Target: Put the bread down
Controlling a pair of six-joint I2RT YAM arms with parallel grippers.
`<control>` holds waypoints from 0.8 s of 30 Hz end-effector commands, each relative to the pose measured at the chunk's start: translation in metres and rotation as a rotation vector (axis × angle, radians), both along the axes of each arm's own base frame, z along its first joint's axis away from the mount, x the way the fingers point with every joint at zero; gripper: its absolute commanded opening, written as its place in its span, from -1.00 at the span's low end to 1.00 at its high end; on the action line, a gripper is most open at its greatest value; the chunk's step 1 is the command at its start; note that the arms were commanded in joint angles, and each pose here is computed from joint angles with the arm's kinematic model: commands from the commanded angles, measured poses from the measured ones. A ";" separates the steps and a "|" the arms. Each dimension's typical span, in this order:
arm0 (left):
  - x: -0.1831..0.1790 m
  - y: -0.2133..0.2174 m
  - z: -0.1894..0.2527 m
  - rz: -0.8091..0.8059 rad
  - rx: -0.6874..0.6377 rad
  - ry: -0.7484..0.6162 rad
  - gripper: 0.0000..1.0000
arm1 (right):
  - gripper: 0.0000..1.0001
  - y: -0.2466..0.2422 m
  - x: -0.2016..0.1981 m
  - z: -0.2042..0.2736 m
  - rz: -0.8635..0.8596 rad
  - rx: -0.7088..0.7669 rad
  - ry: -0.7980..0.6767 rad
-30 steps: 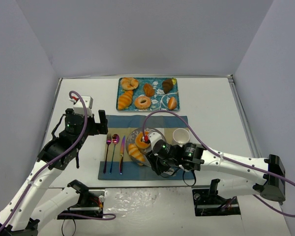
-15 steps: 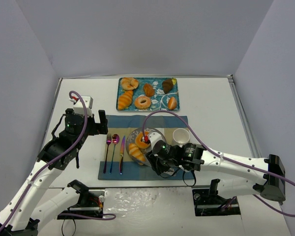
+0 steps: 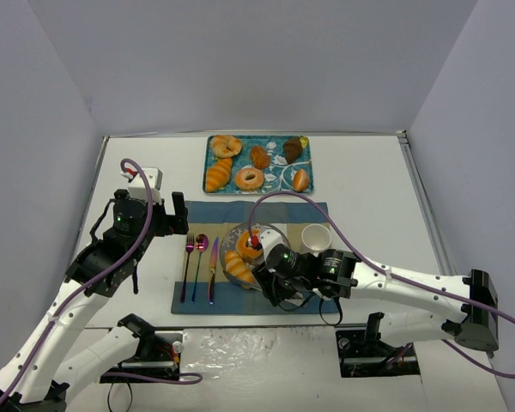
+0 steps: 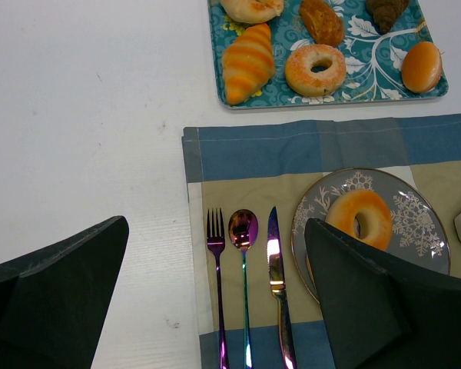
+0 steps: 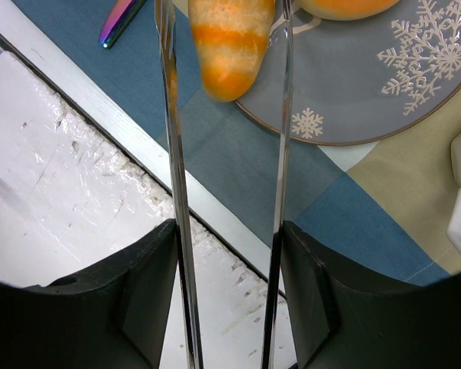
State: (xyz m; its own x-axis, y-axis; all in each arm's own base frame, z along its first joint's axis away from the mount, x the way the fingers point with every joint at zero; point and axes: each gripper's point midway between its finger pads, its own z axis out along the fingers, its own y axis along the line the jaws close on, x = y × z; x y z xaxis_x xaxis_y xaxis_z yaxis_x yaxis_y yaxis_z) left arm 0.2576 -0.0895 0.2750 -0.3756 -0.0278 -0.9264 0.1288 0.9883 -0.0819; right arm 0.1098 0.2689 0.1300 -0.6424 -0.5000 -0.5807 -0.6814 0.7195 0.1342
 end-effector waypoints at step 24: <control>0.006 -0.004 0.022 -0.003 -0.020 -0.066 0.94 | 0.08 -0.055 0.173 0.113 -0.579 0.136 -0.313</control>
